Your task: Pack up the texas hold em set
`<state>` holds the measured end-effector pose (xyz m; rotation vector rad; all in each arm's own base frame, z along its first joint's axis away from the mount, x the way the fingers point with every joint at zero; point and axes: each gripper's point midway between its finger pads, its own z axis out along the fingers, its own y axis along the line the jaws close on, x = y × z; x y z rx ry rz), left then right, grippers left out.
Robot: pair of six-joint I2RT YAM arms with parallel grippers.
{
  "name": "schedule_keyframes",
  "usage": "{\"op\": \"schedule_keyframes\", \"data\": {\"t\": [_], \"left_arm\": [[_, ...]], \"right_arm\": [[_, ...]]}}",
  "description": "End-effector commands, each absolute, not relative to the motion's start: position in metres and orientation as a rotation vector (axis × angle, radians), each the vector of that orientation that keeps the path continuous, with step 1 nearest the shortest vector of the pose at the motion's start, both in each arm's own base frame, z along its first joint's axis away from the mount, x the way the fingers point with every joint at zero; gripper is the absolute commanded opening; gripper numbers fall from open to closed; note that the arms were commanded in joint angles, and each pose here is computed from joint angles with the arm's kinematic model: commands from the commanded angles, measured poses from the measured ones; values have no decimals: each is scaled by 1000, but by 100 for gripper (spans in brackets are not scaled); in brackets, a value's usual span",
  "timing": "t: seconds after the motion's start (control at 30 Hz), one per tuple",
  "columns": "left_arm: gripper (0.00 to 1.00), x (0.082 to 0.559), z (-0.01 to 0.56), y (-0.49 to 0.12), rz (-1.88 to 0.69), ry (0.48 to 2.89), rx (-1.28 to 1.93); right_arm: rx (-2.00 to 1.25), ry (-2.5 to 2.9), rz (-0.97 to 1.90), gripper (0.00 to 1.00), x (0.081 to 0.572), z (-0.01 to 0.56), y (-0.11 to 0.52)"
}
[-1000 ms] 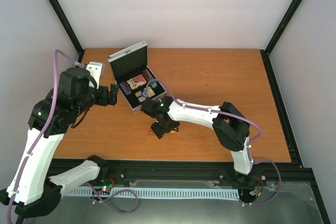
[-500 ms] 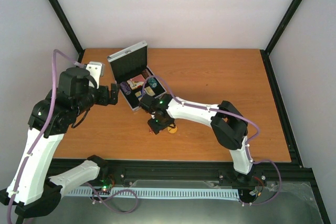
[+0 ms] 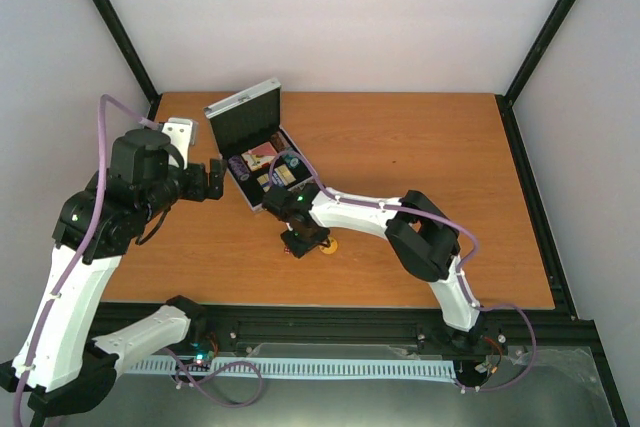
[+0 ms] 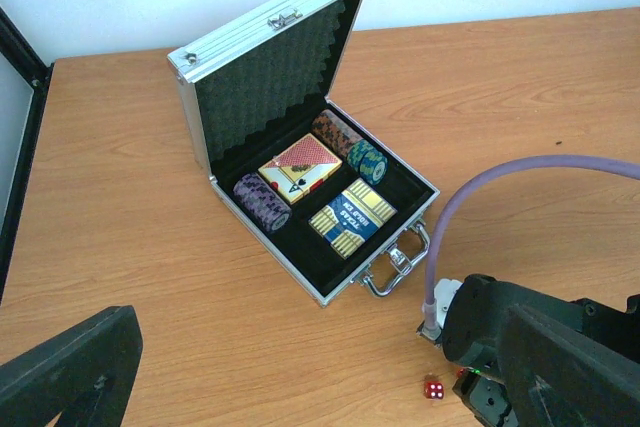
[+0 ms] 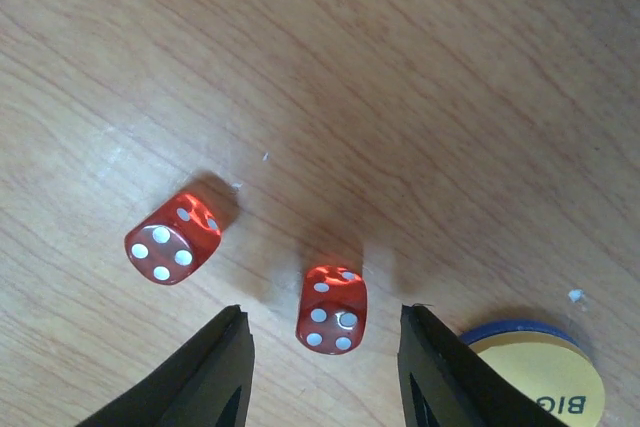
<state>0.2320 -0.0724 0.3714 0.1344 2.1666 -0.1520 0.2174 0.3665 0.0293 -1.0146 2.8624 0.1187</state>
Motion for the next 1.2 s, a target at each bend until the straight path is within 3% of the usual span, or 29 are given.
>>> {"op": "schedule_keyframes", "data": {"t": [0.0, 0.33, 0.47, 0.7, 1.0, 1.17], "left_arm": [[100, 232, 375, -72, -158, 2158, 121], [100, 229, 373, -69, -150, 2163, 116], [100, 228, 374, -68, -143, 2162, 117], [100, 228, 372, -68, -146, 2163, 115], [100, 224, 372, -66, -146, 2156, 115], [100, 221, 373, -66, -155, 2154, 115]], "right_arm": [[-1000, 2858, 128, 42, 224, 28, 371], [-997, 2888, 138, 36, 224, 17, 368], [-989, 2897, 142, 25, 225, 14, 368], [-972, 2870, 145, 16, 232, 31, 371], [-814, 2656, 325, 15, 293, 120, 417], [-702, 2560, 419, 13, 341, 136, 448]]}}
